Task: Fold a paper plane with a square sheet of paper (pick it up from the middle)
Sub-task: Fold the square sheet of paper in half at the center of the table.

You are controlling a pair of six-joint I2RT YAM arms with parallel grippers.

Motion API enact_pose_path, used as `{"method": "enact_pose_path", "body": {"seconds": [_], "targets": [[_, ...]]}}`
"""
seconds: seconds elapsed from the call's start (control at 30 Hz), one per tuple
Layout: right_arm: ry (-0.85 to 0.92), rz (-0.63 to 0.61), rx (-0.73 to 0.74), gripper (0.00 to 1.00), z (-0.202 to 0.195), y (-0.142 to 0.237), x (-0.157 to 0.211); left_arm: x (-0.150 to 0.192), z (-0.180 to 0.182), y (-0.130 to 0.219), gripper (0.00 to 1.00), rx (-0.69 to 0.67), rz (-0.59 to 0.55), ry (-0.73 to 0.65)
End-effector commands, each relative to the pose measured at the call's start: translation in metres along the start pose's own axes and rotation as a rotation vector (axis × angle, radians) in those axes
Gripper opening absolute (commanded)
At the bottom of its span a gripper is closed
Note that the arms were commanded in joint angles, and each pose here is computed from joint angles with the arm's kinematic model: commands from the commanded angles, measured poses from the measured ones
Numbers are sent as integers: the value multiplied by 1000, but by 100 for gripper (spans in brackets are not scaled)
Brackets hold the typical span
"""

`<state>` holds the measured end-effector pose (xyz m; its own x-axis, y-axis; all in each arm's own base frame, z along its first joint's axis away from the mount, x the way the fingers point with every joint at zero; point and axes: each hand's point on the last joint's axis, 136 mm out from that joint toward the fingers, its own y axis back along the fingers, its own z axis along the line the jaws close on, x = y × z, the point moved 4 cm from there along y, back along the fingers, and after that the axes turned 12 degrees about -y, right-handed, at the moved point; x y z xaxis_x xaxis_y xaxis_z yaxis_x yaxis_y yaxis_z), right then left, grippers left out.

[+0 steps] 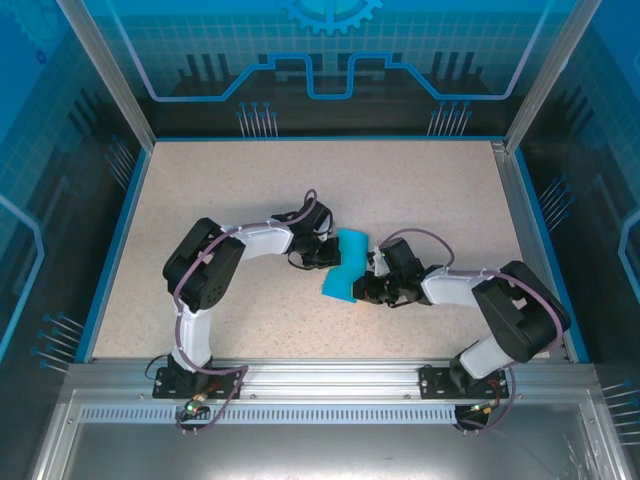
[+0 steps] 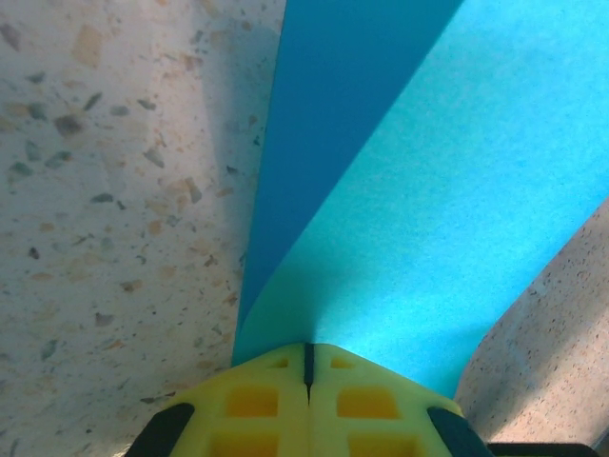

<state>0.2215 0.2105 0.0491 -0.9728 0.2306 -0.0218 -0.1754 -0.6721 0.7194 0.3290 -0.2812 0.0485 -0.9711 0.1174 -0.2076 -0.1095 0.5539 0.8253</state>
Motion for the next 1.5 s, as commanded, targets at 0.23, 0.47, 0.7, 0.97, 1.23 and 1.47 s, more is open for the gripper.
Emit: {"method": "enact_pose_path", "body": {"seconds": [0.23, 0.47, 0.7, 0.97, 1.23, 1.47], "targets": [[-2, 85, 58, 10, -16, -12, 22, 19, 16, -13, 0, -52, 75, 9], [-27, 93, 138, 10, -31, -12, 26, 20, 16, -13, 0, -53, 76, 8], [-40, -50, -92, 11, 11, 24, -17, 20, 16, -14, 0, -52, 78, 4], [-35, -124, -121, 12, 23, 35, -76, 21, 18, -16, 0, -53, 82, 8], [-68, -99, -81, 12, 6, 12, -94, 21, 18, -17, 0, -57, 86, 5], [-116, -61, 21, 12, -27, -10, -90, 22, 19, -16, 0, -57, 90, 3]]}}
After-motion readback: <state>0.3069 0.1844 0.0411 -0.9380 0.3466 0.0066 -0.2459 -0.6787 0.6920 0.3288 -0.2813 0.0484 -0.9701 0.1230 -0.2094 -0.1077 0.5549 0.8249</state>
